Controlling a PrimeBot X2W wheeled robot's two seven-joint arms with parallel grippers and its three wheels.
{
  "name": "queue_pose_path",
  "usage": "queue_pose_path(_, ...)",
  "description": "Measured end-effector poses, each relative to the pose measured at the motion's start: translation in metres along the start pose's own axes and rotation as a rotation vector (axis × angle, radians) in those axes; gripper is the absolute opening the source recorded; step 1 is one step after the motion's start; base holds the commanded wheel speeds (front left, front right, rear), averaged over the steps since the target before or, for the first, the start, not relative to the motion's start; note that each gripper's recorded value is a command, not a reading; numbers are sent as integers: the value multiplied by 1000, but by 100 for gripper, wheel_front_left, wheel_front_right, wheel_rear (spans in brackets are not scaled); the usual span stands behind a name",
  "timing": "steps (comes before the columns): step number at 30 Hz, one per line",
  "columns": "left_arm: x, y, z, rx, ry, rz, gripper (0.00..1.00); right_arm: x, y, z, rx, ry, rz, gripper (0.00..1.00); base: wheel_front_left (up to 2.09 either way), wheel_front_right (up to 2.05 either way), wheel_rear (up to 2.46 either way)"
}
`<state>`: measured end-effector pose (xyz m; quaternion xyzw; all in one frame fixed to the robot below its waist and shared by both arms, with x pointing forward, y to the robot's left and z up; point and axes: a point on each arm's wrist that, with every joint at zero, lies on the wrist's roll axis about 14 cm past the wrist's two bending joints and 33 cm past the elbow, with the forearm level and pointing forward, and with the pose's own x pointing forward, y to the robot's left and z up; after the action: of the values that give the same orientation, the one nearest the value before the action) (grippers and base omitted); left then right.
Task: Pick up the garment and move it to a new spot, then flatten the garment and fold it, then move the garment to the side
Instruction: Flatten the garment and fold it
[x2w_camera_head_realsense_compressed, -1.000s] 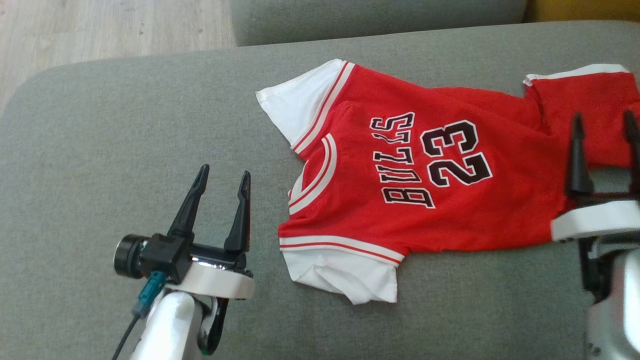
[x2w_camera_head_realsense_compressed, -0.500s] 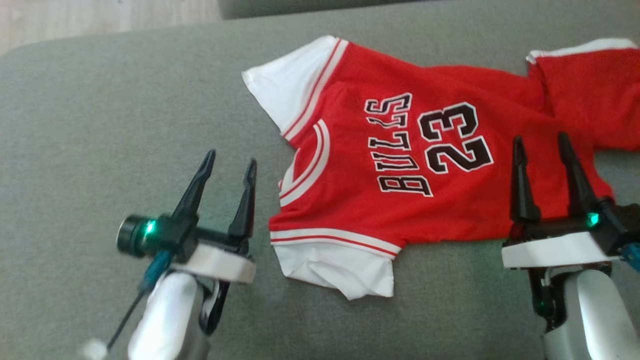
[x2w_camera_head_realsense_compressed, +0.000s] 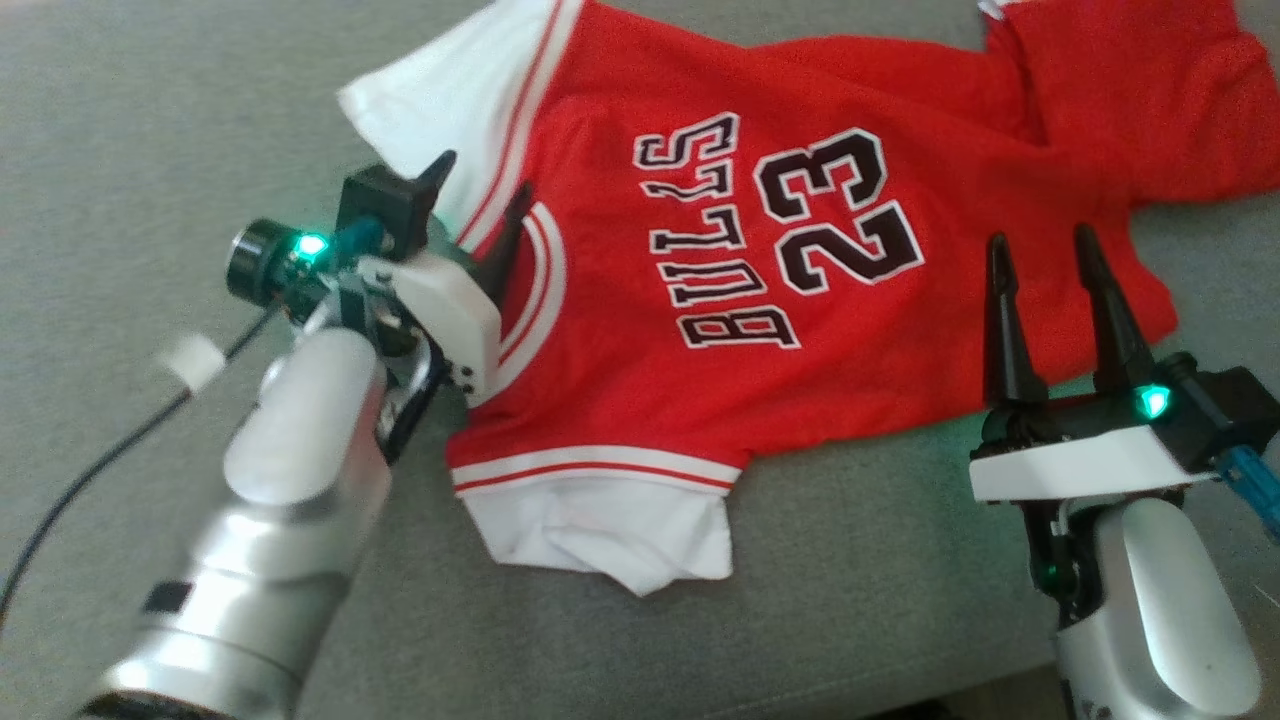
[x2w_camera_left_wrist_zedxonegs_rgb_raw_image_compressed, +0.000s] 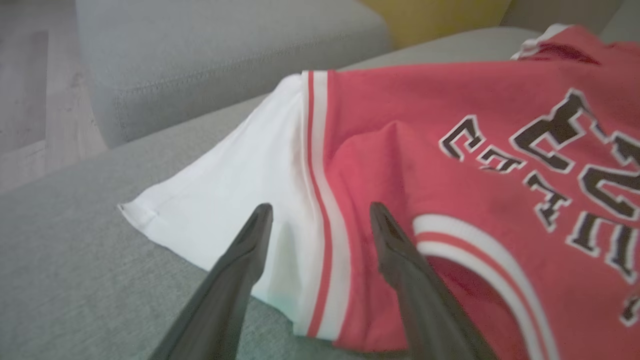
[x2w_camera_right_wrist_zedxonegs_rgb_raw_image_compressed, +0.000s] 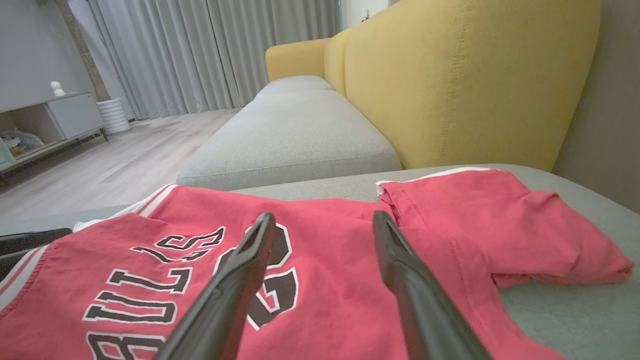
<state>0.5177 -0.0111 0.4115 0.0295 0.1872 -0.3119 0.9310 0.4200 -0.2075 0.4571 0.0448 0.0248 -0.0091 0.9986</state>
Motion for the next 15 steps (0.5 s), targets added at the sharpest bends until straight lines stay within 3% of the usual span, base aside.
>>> queue_pose_path(5,21,4,-29,41,161,-39,100,-3,-16,-3,4,11,-46,100,0,0,0)
queue_pose_path(13,44,17,-34,73,251,-49,100,-6,-27,-6,6,21,-80,100,0,0,0)
queue_pose_path(14,45,18,-35,84,268,-54,56,-7,-27,-6,9,22,-81,100,0,0,0)
queue_pose_path(15,46,19,-34,96,284,-61,0,-7,-28,-6,9,21,-84,100,0,0,0)
